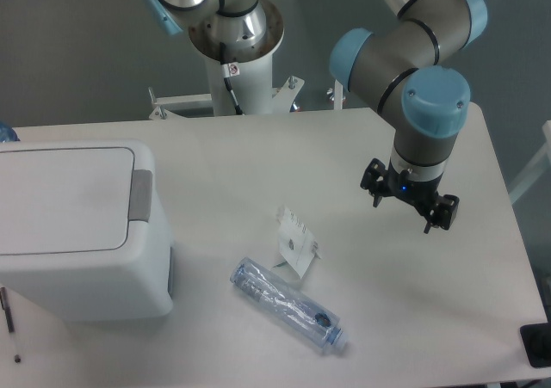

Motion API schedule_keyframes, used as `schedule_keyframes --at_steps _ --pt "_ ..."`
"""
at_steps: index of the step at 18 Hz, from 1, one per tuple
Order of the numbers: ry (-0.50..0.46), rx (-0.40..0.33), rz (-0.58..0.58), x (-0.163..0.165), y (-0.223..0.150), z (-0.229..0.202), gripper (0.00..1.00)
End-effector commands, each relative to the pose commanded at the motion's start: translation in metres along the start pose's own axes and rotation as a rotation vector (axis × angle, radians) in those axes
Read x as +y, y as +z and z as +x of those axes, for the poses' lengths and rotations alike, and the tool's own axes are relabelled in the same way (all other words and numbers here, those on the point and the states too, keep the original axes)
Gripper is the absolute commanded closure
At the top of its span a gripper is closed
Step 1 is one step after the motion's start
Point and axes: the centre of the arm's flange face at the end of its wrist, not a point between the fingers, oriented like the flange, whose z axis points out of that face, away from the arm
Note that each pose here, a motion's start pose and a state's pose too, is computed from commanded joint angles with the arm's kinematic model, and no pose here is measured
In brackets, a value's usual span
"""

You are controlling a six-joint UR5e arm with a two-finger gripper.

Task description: Open the trash can

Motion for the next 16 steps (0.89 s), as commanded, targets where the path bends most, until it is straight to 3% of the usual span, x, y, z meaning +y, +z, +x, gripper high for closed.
schedule_keyframes --at_steps 5,12,16 --pt "-0.010 0.016 0.024 0.001 -0.004 0.003 0.00" --pt "-0.042 0.128 0.035 0.001 -0.005 0.021 0.00" --pt "-0.115 0.168 0.017 -0.003 -0.015 0.021 0.00"
